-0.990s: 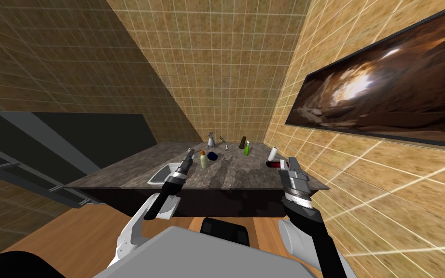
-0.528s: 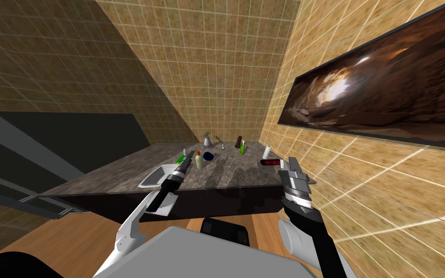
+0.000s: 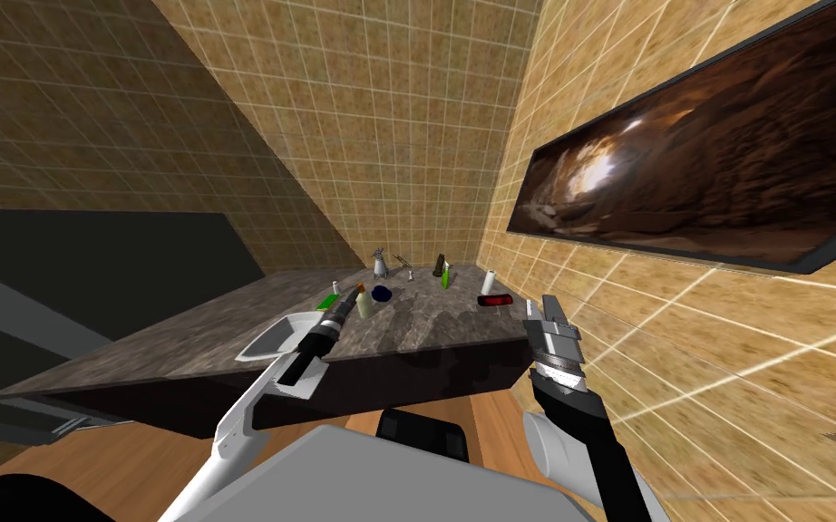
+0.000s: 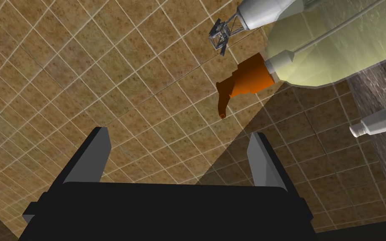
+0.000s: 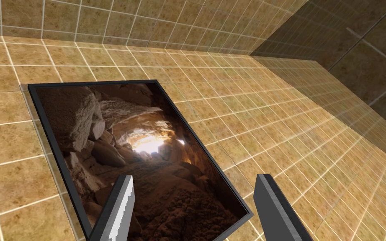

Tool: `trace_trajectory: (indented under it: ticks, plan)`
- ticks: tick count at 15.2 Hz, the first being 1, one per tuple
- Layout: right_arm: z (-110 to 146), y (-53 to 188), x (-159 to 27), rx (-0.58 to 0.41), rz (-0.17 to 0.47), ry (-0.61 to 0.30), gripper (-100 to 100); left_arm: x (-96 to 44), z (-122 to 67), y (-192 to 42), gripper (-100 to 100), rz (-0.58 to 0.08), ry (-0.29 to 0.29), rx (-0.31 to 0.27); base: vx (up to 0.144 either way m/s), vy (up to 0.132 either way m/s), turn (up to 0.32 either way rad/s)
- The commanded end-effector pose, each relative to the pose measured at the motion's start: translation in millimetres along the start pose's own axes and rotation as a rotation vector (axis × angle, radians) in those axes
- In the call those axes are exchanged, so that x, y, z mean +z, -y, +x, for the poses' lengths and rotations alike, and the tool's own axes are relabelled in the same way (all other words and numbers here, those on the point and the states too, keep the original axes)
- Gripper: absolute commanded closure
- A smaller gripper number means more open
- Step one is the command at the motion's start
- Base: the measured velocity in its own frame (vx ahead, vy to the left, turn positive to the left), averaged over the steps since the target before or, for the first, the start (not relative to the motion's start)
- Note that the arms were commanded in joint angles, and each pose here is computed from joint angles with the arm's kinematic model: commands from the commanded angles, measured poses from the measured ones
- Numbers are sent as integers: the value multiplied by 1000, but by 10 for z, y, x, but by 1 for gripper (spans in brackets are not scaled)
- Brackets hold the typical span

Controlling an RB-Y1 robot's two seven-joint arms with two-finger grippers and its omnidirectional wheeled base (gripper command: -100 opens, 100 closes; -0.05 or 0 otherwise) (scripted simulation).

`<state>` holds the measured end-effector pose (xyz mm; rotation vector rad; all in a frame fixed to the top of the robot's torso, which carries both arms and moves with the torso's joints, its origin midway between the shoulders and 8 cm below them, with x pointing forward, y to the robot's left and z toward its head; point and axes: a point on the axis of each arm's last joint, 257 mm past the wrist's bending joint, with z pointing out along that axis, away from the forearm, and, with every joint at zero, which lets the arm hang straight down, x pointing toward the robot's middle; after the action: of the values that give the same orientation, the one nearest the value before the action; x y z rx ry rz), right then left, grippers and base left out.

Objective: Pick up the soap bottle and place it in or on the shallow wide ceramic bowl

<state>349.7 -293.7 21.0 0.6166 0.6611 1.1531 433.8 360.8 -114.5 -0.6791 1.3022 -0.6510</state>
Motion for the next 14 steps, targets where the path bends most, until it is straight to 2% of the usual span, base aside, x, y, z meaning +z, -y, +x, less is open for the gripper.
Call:
trace_trajectory:
  ticks: [1, 4, 6, 7, 10, 11, 14]
  plan:
    - [0, 0, 0, 0, 0, 0, 0, 43, -68, -169, -100, -51, 0, 47, 0, -57, -96]
    - [0, 0, 0, 0, 0, 0, 0, 57, -124, -319, -100, -94, 1, 80, 0, -55, -100]
    - [0, 0, 0, 0, 0, 0, 0, 79, -259, -581, -100, -167, 5, 147, -6, -63, -110]
    - [0, 0, 0, 0, 0, 0, 0, 78, -259, -589, -100, -171, 5, 147, -4, -68, -105]
    - [0, 0, 0, 0, 0, 0, 0, 88, -420, -832, -100, -241, 12, 213, 7, -59, -101]
    - [0, 0, 0, 0, 0, 0, 0, 85, -421, -843, -100, -245, 12, 213, 6, -49, -90]
    - [0, 0, 0, 0, 0, 0, 0, 81, -603, -1072, -100, -316, 23, 275, 7, -47, -89]
